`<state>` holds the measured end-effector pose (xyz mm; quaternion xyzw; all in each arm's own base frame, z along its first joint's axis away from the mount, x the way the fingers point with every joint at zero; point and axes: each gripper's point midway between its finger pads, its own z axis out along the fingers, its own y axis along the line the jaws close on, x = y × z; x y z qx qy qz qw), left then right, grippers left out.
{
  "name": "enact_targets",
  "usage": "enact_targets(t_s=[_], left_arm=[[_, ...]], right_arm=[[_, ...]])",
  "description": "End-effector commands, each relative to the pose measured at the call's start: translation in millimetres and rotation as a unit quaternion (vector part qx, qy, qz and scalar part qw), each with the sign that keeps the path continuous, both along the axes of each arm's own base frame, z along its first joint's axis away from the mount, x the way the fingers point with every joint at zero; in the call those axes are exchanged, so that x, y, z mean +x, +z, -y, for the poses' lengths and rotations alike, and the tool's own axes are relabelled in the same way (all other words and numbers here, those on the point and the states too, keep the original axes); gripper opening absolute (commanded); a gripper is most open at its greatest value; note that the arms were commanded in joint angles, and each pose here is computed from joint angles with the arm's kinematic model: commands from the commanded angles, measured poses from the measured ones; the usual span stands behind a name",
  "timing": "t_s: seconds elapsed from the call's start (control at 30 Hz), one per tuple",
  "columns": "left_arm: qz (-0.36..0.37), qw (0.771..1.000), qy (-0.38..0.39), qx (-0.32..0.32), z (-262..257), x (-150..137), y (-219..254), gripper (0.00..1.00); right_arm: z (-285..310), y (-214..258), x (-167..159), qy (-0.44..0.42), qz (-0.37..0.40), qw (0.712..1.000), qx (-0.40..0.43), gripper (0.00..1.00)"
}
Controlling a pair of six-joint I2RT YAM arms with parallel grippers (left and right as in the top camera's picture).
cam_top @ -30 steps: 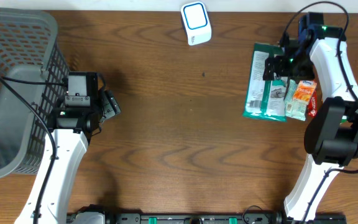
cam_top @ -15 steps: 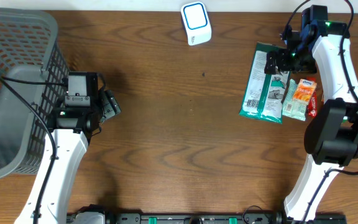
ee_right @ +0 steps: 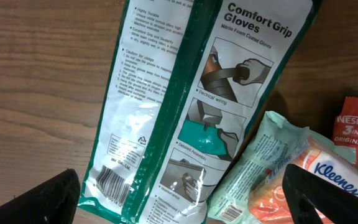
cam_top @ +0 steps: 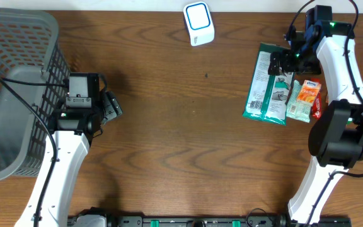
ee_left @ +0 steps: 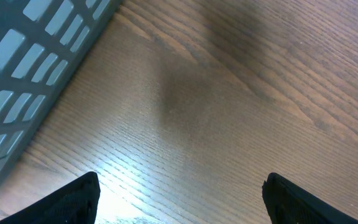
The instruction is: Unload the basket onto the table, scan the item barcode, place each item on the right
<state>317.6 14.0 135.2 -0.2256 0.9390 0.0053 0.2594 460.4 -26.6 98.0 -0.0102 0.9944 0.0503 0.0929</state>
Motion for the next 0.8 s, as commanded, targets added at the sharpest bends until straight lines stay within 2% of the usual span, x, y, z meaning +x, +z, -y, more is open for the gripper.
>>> enact_targets(t_s=[0.0, 0.17, 0.37, 0.47, 0.57, 0.7, 0.77], left_arm=[[0.001, 1.0, 0.01, 0.001, -3, 0, 0, 0.85], [0.001, 1.0, 0.01, 0.001, -3, 0, 0, 0.85], [0.001, 1.0, 0.01, 0.001, -3, 0, 0, 0.85], [0.001, 1.0, 0.01, 0.001, -3, 0, 0, 0.85], [0.001, 1.0, 0.01, 0.001, -3, 1, 0, 0.85], [0.001, 1.0, 0.01, 0.001, -3, 0, 0, 0.85], [0.001, 1.0, 0.01, 0.001, -3, 0, 0, 0.85]], right_arm=[[-3, 12, 3, -0.005, 0.016, 1.0, 0.006, 0.99], [-20, 77, -1, 0.015, 0.089, 0.996, 0.0, 0.99], [-40, 207, -40, 0.035, 0.24, 0.97, -0.006, 0.99], [-42, 276, -81, 0.038, 0.326, 0.945, -0.014, 0.99], [-31, 334, -132, 0.028, 0.405, 0.912, -0.055, 0.99], [-36, 381, -196, 0.03, 0.484, 0.873, -0.056, 0.99], [-40, 388, -221, 0.041, 0.505, 0.86, -0.059, 0.99]])
